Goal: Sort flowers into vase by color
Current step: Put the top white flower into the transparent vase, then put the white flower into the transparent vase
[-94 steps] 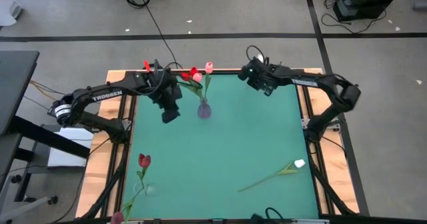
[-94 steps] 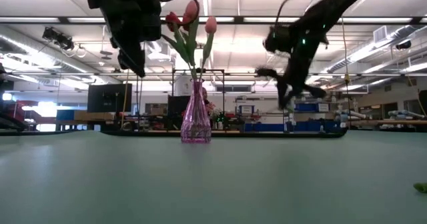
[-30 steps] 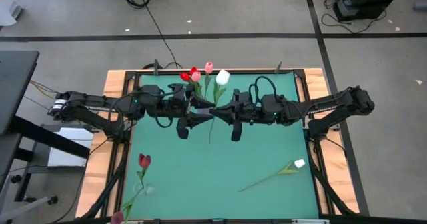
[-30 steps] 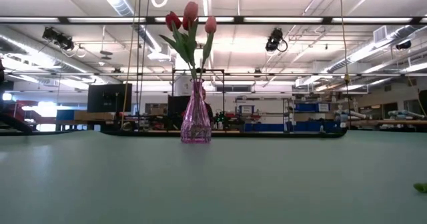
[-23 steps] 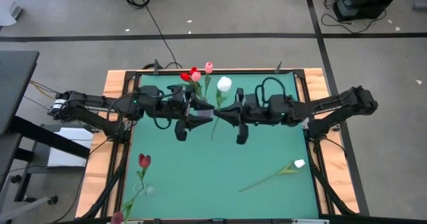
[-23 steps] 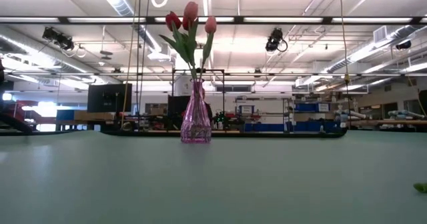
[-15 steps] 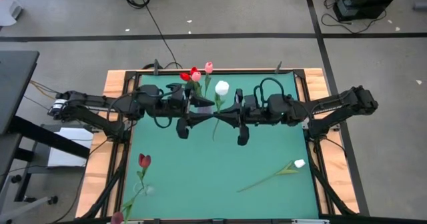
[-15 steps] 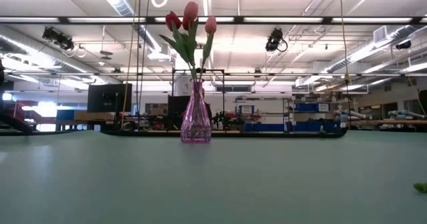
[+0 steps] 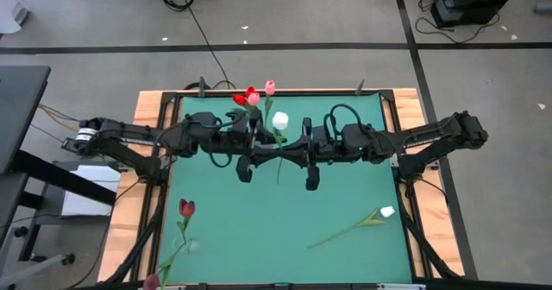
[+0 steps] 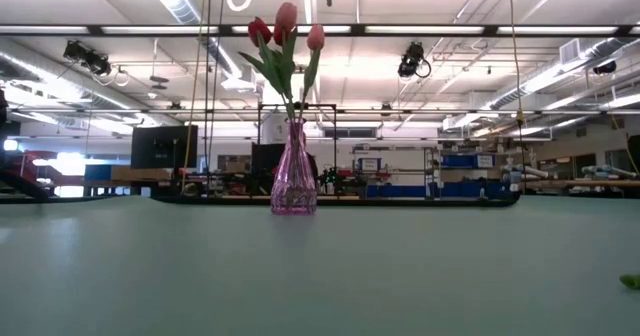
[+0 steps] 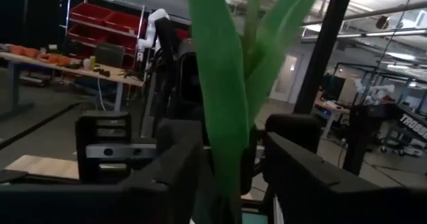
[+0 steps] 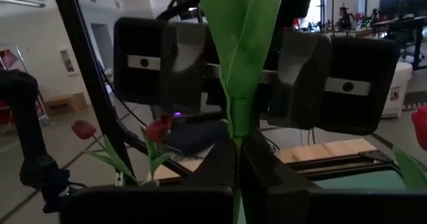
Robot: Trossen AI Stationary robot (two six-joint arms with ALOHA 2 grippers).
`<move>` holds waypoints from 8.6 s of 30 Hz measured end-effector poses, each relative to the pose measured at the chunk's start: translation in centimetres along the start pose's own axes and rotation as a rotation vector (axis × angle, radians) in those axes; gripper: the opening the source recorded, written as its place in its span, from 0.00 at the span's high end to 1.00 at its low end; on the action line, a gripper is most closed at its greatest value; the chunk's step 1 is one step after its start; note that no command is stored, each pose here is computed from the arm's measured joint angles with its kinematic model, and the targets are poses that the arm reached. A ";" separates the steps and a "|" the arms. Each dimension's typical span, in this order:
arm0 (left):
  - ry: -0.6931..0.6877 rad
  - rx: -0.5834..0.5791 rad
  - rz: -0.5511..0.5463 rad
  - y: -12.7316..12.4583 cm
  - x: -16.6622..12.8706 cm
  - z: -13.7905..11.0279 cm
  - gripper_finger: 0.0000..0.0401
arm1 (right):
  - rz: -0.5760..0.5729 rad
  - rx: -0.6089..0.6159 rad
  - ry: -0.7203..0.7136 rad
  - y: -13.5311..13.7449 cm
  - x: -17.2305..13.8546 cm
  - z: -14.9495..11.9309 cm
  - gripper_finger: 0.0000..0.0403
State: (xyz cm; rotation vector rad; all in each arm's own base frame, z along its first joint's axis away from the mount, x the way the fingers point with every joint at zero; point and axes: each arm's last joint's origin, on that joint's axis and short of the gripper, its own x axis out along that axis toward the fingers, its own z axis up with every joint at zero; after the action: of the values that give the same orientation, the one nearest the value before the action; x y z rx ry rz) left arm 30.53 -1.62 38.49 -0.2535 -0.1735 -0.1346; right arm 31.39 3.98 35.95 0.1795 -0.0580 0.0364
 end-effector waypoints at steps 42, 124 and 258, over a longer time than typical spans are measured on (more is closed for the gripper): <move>0.205 0.191 0.161 -2.3 -12.4 3.7 0.98 | -0.181 -0.079 0.239 1.6 -15.6 4.7 0.79; 0.021 -0.036 -0.835 -3.9 -24.9 -9.9 0.98 | -0.170 -0.077 0.239 1.9 -14.7 4.4 0.80; 1.021 -0.132 0.458 6.5 -6.0 -4.2 0.33 | -1.768 1.070 1.046 6.4 -7.4 -22.9 0.76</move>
State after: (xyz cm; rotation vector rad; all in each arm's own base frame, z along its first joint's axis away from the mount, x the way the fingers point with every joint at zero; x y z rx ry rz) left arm 26.33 4.21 31.82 -0.3217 0.9070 0.1899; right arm 24.99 14.15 14.11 1.1962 1.1983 -1.6279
